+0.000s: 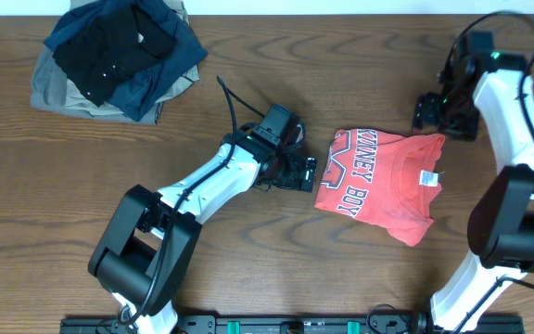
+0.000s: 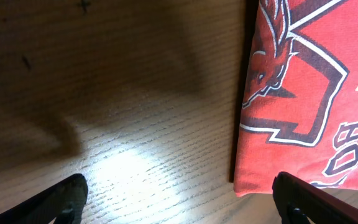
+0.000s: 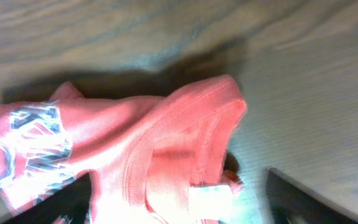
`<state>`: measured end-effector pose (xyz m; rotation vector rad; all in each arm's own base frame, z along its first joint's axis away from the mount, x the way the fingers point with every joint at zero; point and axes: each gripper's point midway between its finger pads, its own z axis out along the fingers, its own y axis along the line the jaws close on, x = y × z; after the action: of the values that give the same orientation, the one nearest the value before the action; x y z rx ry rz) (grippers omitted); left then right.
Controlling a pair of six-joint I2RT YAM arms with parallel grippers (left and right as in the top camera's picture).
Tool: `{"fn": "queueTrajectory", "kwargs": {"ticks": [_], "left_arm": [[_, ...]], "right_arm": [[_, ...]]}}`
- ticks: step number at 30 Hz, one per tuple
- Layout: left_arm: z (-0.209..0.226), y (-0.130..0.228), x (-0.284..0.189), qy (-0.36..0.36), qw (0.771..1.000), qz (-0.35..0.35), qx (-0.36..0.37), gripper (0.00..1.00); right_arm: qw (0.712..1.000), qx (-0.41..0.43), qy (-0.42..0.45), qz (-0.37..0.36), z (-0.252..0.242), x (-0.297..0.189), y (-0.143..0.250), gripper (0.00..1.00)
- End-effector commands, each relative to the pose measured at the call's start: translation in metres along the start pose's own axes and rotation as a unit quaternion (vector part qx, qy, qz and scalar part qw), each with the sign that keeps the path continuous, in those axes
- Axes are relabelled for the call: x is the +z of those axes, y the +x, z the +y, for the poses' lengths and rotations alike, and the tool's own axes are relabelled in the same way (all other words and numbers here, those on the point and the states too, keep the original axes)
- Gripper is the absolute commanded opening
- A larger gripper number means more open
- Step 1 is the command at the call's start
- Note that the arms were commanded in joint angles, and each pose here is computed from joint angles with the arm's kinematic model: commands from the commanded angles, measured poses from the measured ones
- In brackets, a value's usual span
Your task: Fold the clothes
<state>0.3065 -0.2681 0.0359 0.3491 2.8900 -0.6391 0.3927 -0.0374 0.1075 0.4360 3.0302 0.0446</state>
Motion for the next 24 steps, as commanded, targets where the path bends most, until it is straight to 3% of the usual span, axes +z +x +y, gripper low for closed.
{"fn": "queueTrajectory", "kwargs": {"ticks": [1,4,7,14,24], "left_arm": [[-0.001,-0.003,-0.007,-0.003,1.000,-0.011,0.009,1.00],[-0.004,-0.007,-0.007,0.006,1.000,-0.018,0.014,0.98],[-0.029,-0.013,-0.009,0.070,0.995,-0.028,0.063,0.98],[-0.056,-0.030,-0.008,0.143,0.981,-0.062,0.119,0.98],[-0.066,-0.029,0.022,0.201,0.972,-0.044,0.113,0.98]], "right_arm": [[1.000,0.006,0.006,-0.012,-0.004,-0.025,-0.001,0.99],[1.000,0.014,-0.004,0.019,-0.002,-0.023,0.014,0.99],[0.999,0.017,-0.017,0.034,0.005,-0.015,0.021,0.99],[0.998,0.048,-0.022,-0.021,-0.005,-0.011,-0.007,0.99],[0.995,0.101,-0.015,-0.018,-0.042,-0.012,-0.009,0.99]]}}
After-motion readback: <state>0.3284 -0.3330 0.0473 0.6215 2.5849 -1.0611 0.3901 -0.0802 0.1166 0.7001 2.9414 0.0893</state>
